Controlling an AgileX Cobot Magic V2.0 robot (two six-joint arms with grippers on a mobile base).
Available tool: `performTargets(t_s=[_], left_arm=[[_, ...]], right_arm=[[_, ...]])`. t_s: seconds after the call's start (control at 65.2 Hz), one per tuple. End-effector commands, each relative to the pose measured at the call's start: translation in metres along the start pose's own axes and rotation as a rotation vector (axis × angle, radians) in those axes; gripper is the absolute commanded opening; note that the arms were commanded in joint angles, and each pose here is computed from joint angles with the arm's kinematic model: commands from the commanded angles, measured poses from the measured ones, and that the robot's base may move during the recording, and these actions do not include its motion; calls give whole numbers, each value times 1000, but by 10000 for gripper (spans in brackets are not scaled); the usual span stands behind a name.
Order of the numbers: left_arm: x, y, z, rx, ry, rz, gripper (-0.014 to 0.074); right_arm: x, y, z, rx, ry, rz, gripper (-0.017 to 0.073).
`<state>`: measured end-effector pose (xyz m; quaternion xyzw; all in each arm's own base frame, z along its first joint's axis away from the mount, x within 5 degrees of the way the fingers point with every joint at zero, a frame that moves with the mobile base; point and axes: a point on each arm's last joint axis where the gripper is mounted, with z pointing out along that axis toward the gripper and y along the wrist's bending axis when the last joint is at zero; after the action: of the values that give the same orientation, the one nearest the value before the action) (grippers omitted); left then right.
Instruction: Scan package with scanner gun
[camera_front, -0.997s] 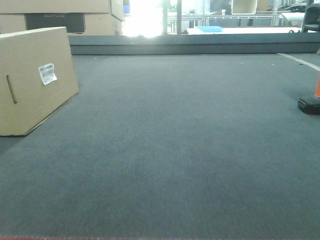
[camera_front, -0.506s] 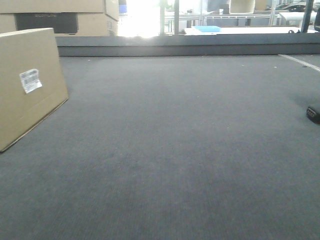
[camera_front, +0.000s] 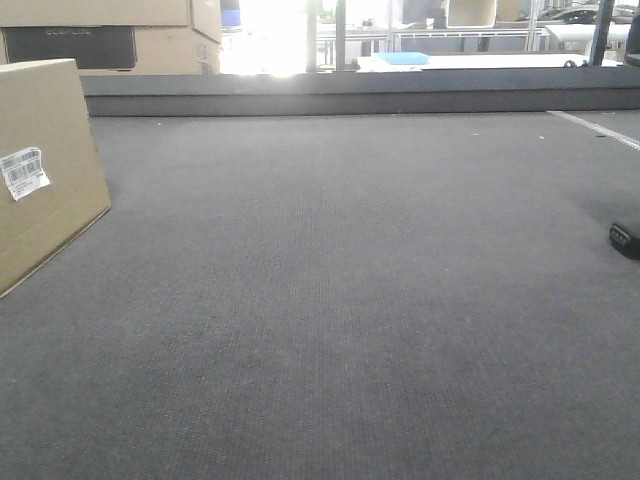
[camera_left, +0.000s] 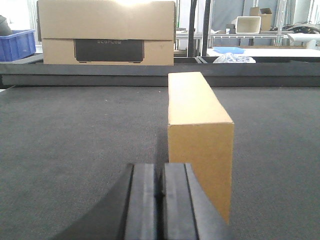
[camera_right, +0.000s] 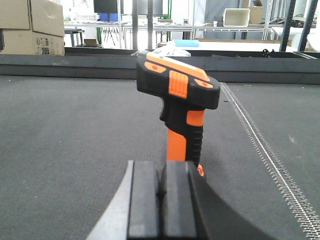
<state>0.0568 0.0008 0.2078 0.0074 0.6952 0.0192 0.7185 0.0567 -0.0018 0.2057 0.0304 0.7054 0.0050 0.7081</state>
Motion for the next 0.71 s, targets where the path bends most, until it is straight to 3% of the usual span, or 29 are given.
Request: performTargets(t_s=[0.0, 0.691], left_arm=[[-2, 0, 0, 0, -18, -8, -111], [-2, 0, 0, 0, -18, -8, -111]], right_arm=[[-2, 0, 0, 5, -24, -3, -162], [-2, 0, 0, 5, -24, -3, -162]])
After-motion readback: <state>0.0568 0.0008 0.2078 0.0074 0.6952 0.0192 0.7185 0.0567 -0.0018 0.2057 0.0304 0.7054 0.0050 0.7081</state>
